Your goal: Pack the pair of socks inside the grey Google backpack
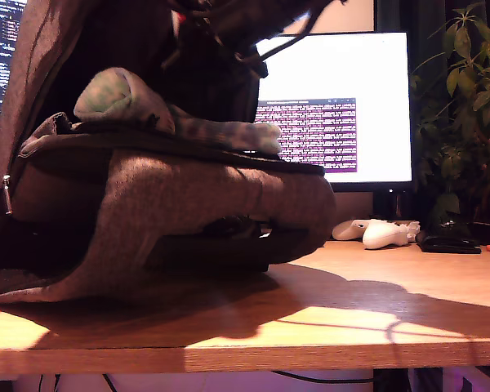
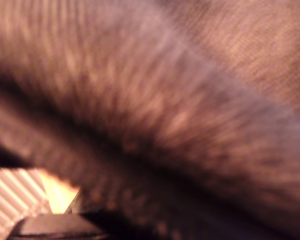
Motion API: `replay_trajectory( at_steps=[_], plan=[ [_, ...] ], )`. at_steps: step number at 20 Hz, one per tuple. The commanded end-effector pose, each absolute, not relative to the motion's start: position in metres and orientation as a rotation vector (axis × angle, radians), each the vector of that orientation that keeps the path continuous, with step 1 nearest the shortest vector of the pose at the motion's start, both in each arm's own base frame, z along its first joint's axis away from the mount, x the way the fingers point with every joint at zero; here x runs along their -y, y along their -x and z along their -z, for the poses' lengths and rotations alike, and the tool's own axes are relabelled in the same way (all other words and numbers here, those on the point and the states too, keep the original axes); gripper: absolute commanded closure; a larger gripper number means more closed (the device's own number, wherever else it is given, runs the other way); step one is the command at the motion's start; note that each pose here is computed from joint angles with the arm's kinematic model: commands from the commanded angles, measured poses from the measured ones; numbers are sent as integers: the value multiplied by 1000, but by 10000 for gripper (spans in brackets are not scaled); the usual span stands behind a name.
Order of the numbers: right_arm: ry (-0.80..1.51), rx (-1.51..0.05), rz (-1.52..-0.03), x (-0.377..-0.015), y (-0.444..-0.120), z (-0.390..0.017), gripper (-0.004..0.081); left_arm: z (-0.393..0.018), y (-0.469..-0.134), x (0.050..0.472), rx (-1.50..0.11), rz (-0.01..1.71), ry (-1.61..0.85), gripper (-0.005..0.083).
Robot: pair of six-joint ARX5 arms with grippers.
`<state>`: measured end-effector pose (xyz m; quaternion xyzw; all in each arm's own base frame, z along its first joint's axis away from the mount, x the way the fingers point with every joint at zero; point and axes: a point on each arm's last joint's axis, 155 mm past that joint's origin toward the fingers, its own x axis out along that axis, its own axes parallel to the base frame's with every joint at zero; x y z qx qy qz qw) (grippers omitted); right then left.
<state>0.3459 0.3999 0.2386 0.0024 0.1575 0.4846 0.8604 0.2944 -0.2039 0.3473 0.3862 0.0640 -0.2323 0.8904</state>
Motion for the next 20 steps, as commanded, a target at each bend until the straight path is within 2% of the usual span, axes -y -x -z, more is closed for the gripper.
replay_trajectory(
  at_steps=[1, 3, 10, 15, 20],
  plan=[
    [17, -412, -1025, -412, -345, -201, 782, -394, -288, 207, -19, 472, -728, 795],
    [11, -431, -1020, -412, -347, -195, 782, -394, -288, 206, -22, 465, -730, 795],
    [62, -384, -1009, -395, -337, -229, 782, -390, -288, 205, -36, 470, -739, 795],
    [141, -507, -972, -373, -331, -203, 782, -388, -287, 206, -38, 477, -741, 795],
    [146, -521, -972, -380, -337, -187, 782, -393, -287, 207, -22, 475, -729, 795]
  ],
)
